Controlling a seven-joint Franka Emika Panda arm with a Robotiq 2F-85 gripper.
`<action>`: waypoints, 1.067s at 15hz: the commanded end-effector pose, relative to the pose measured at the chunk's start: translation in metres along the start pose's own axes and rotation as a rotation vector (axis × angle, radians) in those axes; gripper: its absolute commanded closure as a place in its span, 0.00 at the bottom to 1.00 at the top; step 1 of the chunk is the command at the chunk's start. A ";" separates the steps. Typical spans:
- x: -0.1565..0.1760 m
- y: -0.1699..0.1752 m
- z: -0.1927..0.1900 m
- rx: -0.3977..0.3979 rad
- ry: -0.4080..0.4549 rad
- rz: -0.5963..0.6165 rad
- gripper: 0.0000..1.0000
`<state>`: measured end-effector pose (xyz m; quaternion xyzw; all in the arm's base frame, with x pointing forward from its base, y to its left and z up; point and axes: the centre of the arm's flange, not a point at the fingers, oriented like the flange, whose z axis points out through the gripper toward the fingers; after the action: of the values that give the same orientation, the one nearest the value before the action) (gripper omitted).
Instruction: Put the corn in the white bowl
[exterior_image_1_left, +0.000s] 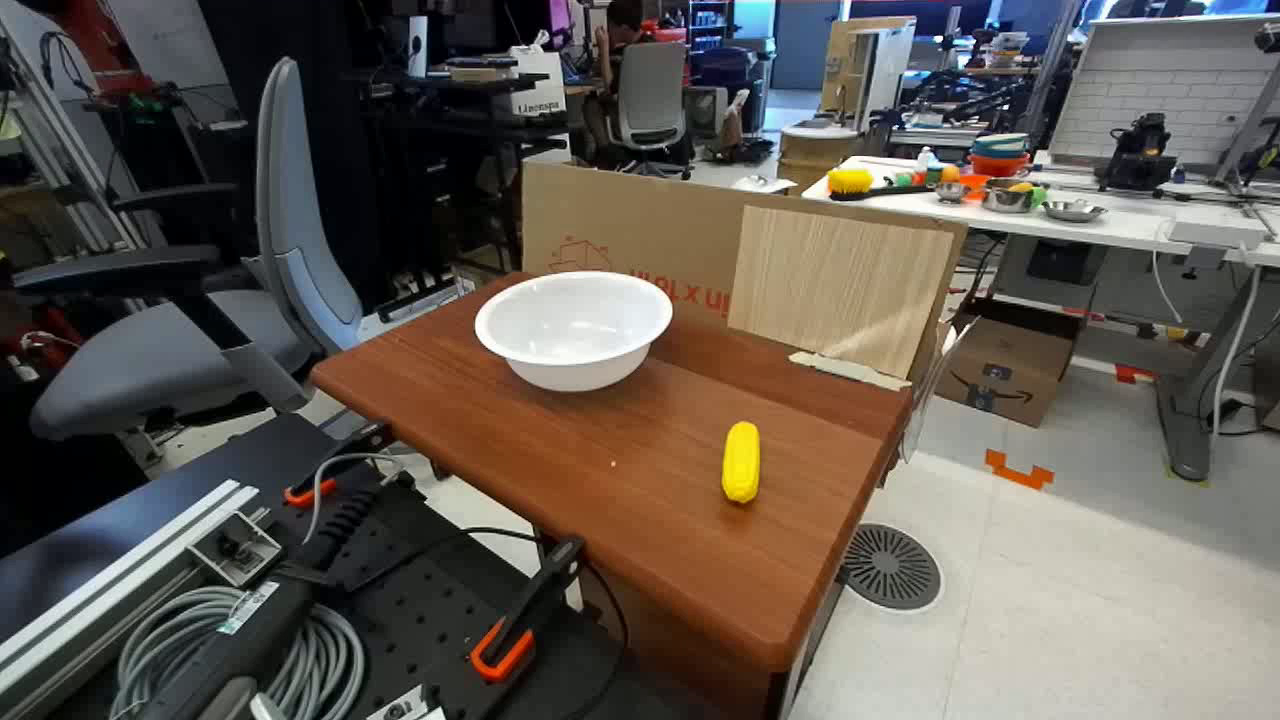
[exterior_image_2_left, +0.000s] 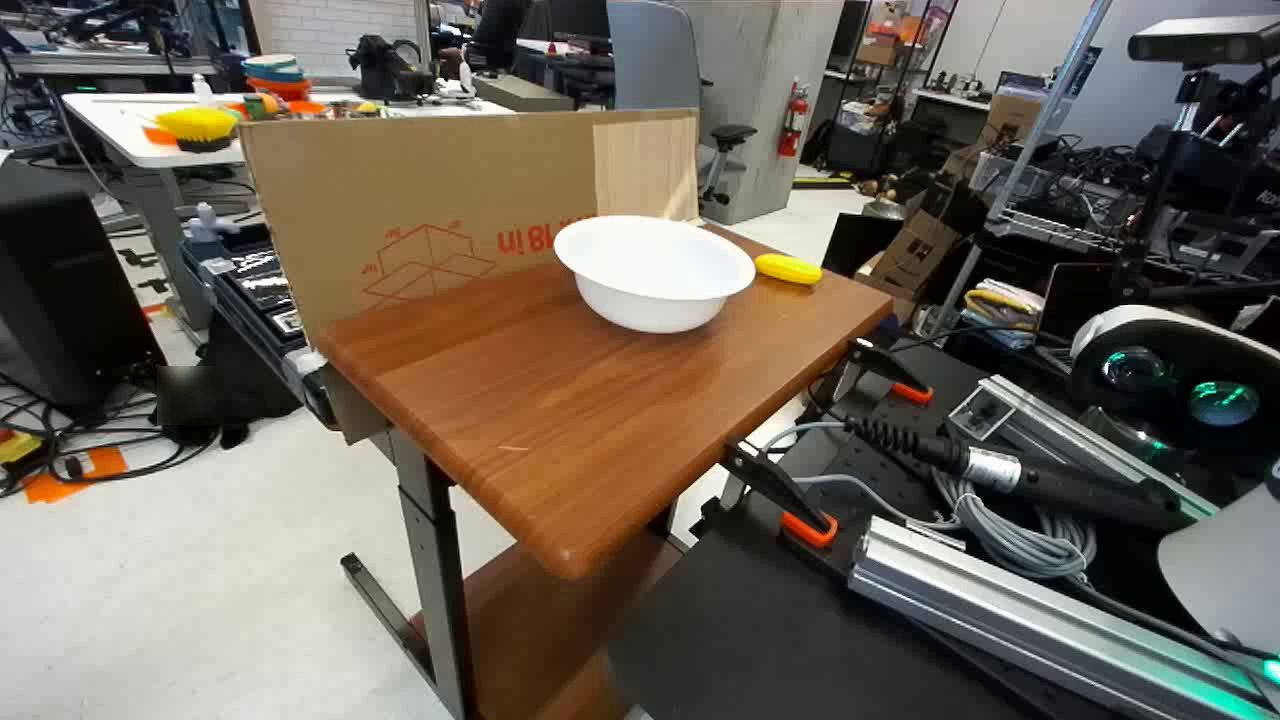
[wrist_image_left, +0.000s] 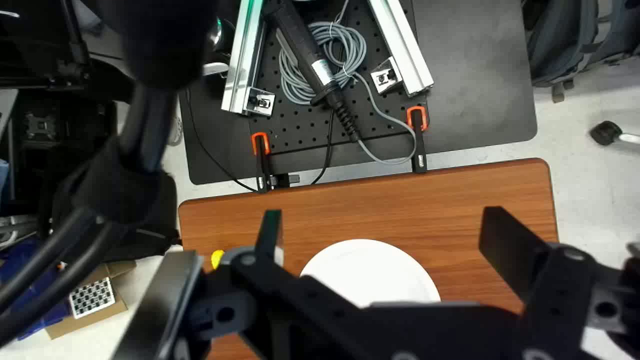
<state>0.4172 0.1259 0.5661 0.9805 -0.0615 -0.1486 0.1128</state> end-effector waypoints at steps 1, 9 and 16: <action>0.000 0.000 0.000 0.000 0.000 0.000 0.00; 0.000 -0.022 0.000 -0.058 0.014 -0.030 0.00; 0.076 0.070 0.038 0.039 -0.096 0.223 0.00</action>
<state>0.4396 0.0971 0.5406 0.9706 -0.1105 -0.1689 0.1308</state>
